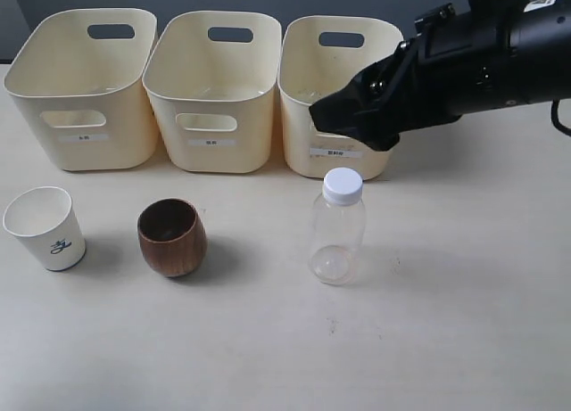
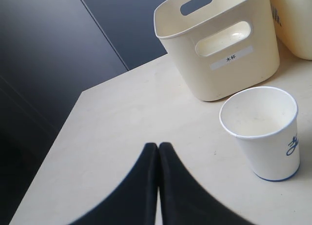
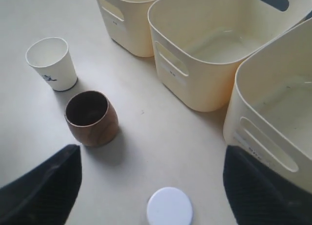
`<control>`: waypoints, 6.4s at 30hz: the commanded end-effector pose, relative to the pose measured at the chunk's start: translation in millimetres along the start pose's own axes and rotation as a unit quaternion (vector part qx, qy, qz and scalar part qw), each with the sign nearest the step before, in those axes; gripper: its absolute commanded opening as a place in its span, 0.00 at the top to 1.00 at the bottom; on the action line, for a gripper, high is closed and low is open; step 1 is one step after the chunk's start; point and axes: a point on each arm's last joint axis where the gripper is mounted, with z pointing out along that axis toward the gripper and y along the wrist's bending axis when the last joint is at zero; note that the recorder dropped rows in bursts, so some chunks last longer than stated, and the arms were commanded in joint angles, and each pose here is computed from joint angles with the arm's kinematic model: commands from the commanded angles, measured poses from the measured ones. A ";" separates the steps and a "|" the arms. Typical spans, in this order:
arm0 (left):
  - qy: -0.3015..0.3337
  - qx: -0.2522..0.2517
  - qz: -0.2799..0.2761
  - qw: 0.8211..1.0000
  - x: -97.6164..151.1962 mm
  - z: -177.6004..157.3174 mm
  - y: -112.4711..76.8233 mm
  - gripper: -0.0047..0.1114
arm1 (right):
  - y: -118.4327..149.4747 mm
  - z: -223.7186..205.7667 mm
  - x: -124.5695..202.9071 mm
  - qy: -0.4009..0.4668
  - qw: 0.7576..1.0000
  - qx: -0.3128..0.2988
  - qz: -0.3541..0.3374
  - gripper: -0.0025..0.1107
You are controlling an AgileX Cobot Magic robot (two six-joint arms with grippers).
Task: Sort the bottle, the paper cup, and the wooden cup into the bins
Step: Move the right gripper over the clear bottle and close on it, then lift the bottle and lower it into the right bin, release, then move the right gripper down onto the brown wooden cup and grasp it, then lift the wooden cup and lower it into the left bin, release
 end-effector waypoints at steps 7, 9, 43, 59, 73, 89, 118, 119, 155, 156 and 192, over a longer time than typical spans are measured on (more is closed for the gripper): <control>-0.004 0.003 -0.005 1.000 -0.2 -0.1 -0.6 0.96 | -14.6 40.2 17.8 0.057 0.998 -0.010 0.031 0.31; -0.004 0.003 -0.005 1.000 -0.2 -0.1 -0.6 0.96 | -16.1 45.1 20.9 0.066 0.997 -0.013 0.035 0.31; -0.004 0.003 -0.005 1.000 -0.2 -0.1 -0.6 0.96 | -15.0 68.5 43.3 0.148 0.987 -0.046 0.037 0.31; -0.004 0.003 -0.005 1.000 -0.2 -0.1 -0.6 0.96 | -14.9 78.8 49.5 0.170 0.985 -0.021 0.013 0.63; -0.004 0.003 -0.005 1.000 -0.2 -0.1 -0.6 0.96 | -19.5 51.7 8.0 0.063 0.996 0.049 -0.037 0.98; -0.004 0.003 -0.005 1.000 -0.2 -0.1 -0.6 0.96 | -92.2 48.4 -93.0 -0.047 0.985 0.155 0.058 0.98; -0.004 0.003 -0.005 1.000 -0.2 -0.1 -0.6 0.96 | -136.8 109.6 -61.7 0.064 0.979 0.156 0.113 0.44; -0.004 0.003 -0.005 1.000 -0.2 -0.1 -0.6 0.96 | -128.0 93.4 -72.7 0.054 0.981 0.153 0.103 0.44; -0.004 0.003 -0.005 1.000 -0.2 -0.1 -0.6 0.96 | 76.6 234.8 -1.3 0.241 0.934 -0.138 -0.227 0.44; -0.004 0.003 -0.005 1.000 -0.2 -0.1 -0.6 0.96 | 77.6 234.7 -1.4 0.239 0.933 -0.144 -0.228 0.44; -0.004 0.003 -0.005 1.000 -0.2 -0.1 -0.6 0.96 | 119.6 229.9 0.6 0.231 0.903 -0.191 -0.308 0.44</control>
